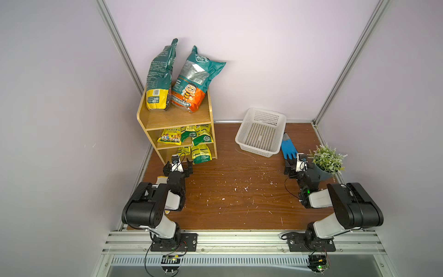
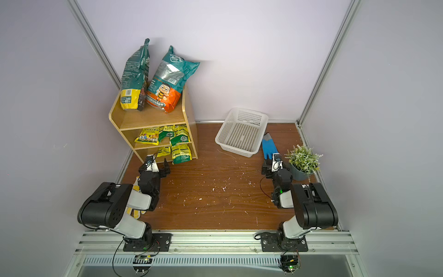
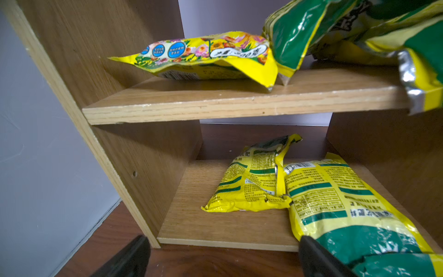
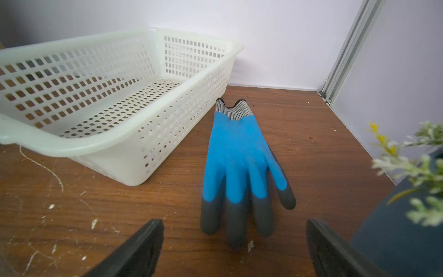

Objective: Take down the fertilizer bag from the shelf
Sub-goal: Move the storage box to the center of the board.

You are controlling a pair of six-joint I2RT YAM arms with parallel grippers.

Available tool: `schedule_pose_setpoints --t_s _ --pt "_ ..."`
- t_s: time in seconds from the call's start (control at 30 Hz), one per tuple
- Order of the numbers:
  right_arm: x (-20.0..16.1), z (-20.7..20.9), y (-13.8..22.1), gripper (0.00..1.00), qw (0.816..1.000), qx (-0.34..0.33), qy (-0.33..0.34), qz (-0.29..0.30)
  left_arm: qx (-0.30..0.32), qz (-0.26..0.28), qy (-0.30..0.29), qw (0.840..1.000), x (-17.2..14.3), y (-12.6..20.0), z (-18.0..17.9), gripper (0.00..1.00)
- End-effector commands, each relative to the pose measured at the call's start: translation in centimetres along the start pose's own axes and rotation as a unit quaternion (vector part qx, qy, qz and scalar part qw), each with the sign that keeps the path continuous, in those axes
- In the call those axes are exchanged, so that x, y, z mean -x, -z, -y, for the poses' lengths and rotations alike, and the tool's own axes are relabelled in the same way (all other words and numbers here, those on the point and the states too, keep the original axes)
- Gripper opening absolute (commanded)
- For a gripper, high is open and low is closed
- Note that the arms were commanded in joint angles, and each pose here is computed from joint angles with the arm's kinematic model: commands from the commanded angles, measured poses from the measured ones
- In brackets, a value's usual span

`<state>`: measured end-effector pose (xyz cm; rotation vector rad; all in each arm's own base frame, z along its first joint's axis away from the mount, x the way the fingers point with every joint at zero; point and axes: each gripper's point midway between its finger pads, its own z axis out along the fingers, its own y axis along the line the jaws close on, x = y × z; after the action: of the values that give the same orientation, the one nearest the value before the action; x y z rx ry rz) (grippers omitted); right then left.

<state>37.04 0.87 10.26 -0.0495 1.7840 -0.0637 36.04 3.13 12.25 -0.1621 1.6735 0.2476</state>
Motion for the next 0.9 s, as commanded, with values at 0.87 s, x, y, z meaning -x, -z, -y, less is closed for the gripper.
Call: schedule_pose_setpoints --t_s 0.87 --pt "5.3 0.3 -1.1 0.99 0.999 0.002 -0.042 -0.029 0.055 0.049 -0.014 0.997 3.6 2.1 -0.5 1.00"
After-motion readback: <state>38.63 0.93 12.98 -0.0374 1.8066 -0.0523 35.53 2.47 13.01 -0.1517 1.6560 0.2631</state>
